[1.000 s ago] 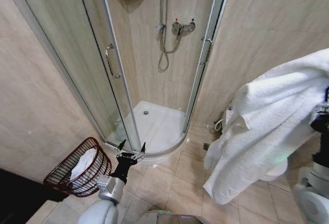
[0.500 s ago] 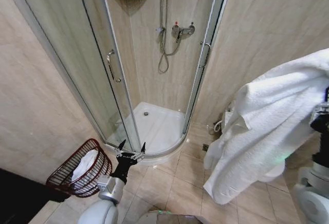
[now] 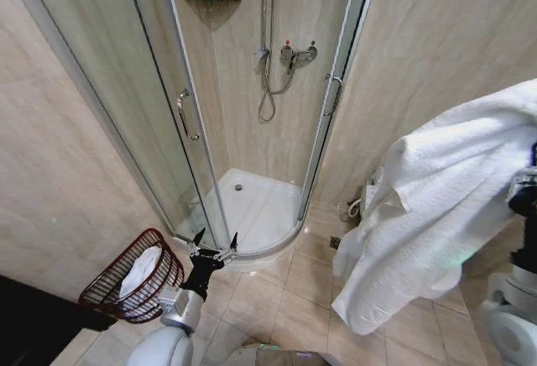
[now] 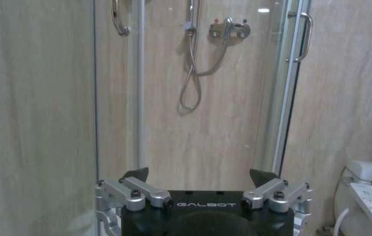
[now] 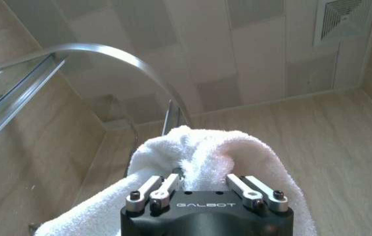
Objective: Discard the used towel into the hamper.
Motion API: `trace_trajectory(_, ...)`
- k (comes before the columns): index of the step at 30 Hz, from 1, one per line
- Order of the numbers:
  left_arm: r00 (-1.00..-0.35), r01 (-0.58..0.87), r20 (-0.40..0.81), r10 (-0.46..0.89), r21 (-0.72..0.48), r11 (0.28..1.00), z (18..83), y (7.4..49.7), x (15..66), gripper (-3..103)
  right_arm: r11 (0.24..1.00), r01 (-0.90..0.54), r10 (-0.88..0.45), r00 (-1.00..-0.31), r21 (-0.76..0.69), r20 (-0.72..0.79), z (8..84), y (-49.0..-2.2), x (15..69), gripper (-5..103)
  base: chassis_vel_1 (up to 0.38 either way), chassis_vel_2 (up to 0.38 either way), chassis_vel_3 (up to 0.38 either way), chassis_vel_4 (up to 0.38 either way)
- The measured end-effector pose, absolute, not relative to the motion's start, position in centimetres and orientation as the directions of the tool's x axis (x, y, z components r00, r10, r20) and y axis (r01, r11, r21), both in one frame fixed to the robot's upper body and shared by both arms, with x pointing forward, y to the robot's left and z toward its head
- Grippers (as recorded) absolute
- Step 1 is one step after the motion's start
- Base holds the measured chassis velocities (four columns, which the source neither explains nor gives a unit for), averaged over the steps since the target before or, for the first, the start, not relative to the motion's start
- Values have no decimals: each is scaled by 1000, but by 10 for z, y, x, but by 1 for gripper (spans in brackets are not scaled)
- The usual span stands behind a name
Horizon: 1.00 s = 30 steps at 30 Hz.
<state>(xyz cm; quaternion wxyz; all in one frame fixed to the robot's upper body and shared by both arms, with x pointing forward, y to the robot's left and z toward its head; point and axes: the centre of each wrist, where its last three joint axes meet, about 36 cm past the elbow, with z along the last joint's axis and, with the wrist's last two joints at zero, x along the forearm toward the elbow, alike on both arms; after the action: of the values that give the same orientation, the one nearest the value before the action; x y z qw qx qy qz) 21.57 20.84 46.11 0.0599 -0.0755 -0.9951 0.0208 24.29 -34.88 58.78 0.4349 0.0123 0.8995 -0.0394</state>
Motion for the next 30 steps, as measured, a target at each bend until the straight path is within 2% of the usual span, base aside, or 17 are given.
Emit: trace_trajectory(30,-981,148,116,153,-50,988,461,208,216,100,997,59,-8,-620,-57,-784,589,-350,243,21,0,0,0,0)
